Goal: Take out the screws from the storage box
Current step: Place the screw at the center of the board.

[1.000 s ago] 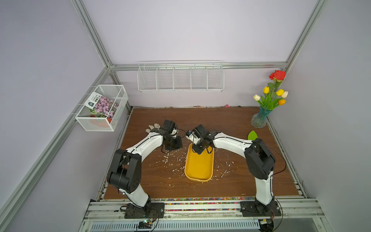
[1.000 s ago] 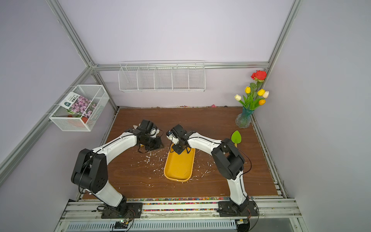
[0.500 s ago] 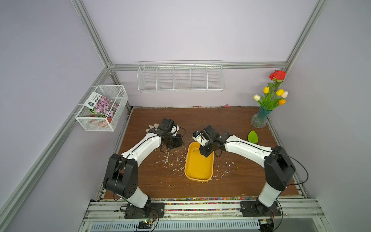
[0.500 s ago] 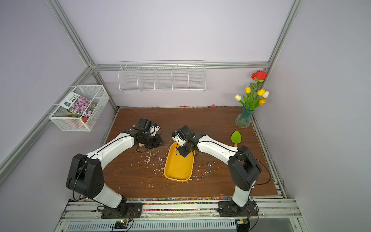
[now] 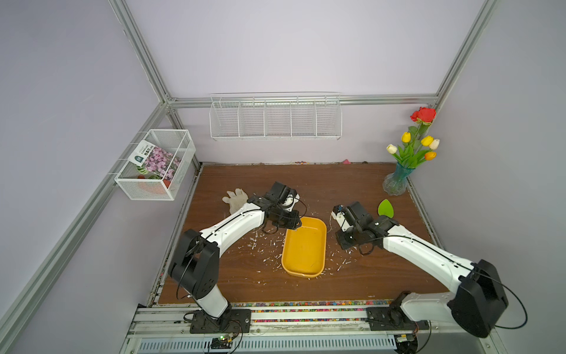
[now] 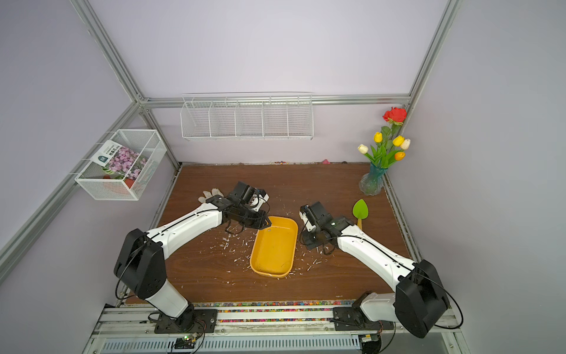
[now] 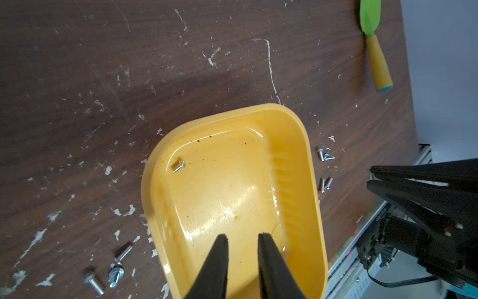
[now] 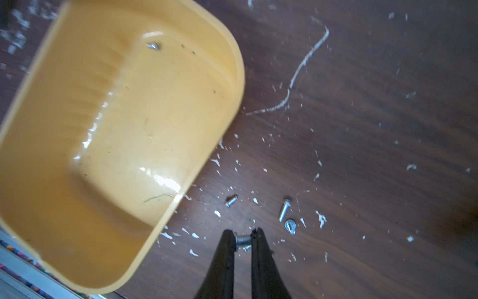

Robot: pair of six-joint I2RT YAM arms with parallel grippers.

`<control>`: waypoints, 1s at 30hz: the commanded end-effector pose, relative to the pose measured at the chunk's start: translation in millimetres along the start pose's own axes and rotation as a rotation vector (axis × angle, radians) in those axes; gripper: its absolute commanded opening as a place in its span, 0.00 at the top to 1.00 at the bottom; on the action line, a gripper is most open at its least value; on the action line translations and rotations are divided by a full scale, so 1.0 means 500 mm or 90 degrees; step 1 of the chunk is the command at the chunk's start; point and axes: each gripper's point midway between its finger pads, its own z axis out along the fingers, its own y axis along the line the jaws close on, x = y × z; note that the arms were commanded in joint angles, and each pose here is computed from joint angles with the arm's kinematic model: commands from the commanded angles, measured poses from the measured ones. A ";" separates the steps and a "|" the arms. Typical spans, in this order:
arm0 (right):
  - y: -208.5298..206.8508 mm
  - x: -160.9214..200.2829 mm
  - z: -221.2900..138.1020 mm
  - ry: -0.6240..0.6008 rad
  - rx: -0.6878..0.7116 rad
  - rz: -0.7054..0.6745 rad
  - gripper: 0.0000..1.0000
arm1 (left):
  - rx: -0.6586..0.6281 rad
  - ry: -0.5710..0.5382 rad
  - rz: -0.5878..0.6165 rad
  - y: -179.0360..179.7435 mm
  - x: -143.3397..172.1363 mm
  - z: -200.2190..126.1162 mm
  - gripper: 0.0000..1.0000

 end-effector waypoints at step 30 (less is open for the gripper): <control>-0.004 0.046 0.130 0.157 0.004 0.054 0.74 | -0.272 0.052 0.053 0.095 0.037 0.147 0.64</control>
